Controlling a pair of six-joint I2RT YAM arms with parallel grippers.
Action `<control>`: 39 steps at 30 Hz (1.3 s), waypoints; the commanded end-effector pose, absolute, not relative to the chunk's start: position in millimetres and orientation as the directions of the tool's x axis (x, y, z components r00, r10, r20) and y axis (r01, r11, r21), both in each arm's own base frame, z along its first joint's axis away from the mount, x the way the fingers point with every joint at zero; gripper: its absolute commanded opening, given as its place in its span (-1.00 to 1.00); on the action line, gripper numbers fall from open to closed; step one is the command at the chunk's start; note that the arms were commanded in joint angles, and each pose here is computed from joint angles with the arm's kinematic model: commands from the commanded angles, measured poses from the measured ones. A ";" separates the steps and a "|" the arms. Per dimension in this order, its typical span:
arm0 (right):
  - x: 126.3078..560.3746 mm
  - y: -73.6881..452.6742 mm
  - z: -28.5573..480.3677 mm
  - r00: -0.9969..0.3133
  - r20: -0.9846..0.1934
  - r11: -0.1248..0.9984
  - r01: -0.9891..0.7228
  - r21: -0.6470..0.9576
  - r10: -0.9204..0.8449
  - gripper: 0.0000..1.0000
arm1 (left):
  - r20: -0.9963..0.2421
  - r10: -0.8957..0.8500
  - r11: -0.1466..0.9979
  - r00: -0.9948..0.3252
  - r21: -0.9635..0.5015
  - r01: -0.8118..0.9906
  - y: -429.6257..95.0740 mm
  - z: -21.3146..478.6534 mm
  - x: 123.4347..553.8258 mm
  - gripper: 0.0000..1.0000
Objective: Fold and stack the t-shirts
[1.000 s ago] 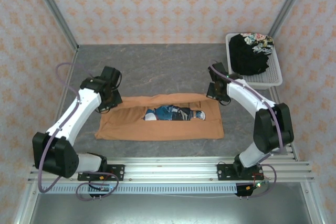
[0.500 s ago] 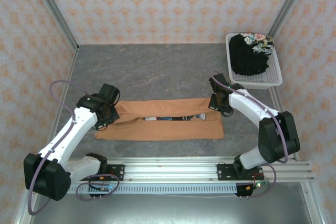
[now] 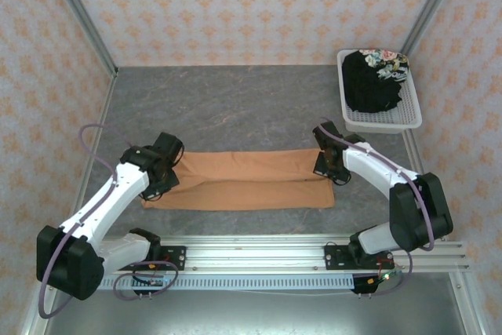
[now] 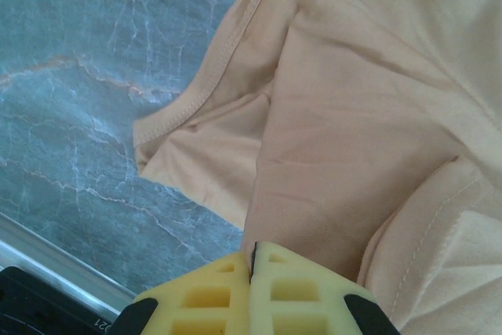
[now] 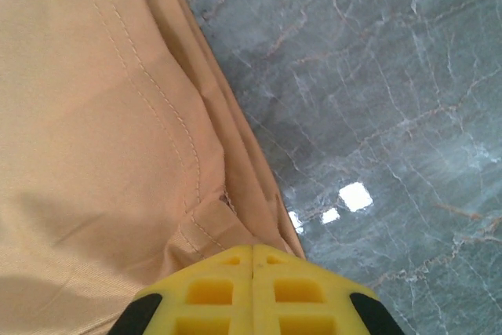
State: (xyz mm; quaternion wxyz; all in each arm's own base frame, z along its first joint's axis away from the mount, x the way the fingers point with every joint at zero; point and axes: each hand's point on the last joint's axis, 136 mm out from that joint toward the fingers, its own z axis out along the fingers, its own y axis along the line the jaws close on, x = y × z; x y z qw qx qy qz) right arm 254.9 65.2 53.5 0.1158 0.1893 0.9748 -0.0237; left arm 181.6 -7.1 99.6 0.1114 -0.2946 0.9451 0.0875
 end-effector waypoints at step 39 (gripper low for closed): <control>261.1 70.2 20.3 -0.878 -0.160 0.886 0.462 -0.036 0.451 -0.94 | -0.242 -0.555 0.819 -0.796 0.011 -0.574 -55.8 111.8 168.9 -1.00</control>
